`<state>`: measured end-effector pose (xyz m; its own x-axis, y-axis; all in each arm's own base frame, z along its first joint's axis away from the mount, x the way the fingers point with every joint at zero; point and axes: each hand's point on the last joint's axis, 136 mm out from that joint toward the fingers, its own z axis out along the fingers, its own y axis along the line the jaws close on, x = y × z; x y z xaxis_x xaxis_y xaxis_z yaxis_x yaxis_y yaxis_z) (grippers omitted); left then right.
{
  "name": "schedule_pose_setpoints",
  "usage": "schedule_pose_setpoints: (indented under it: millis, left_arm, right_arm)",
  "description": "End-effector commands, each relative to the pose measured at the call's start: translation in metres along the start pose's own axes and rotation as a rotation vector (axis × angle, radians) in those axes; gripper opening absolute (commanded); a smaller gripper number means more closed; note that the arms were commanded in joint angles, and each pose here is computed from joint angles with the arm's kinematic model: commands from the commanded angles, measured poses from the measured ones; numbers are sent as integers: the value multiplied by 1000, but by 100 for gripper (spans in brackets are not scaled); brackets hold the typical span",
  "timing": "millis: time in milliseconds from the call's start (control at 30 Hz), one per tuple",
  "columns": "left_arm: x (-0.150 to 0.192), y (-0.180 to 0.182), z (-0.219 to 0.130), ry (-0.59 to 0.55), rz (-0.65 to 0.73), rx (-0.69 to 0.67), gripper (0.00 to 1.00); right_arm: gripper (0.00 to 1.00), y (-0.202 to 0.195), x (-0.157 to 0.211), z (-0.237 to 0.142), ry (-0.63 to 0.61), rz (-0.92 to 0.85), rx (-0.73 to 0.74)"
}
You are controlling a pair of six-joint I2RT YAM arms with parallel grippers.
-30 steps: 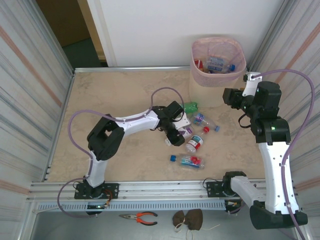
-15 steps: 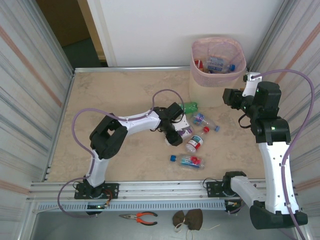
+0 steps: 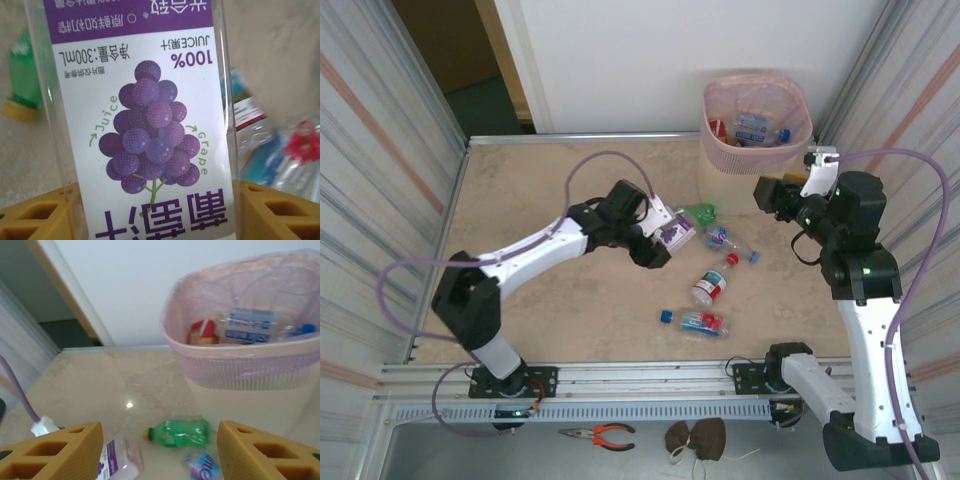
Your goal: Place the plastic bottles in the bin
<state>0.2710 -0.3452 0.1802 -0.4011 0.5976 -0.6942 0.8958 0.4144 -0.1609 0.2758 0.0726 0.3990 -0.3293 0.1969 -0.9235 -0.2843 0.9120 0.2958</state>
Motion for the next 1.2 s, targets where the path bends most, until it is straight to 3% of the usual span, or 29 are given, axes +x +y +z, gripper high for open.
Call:
schedule_pose_setpoints:
  millis: [0, 267, 567, 833, 1167]
  left_arm:
    - [-38, -25, -40, -208, 15, 124, 58]
    - [-93, -68, -133, -556, 146, 244, 58]
    - [-120, -113, -212, -804, 293, 343, 58]
    - [-129, -137, -251, -919, 360, 423, 56]
    - [-133, -150, -267, -959, 384, 497, 55]
  right_arm:
    - [62, 34, -15, -5, -82, 20, -176]
    - [68, 87, -29, -18, -178, -30, -428]
    - [79, 157, -40, -52, -270, -110, -767]
    - [90, 211, -37, -82, -284, -186, -1031]
    - [91, 249, -33, -81, -252, -215, -1136]
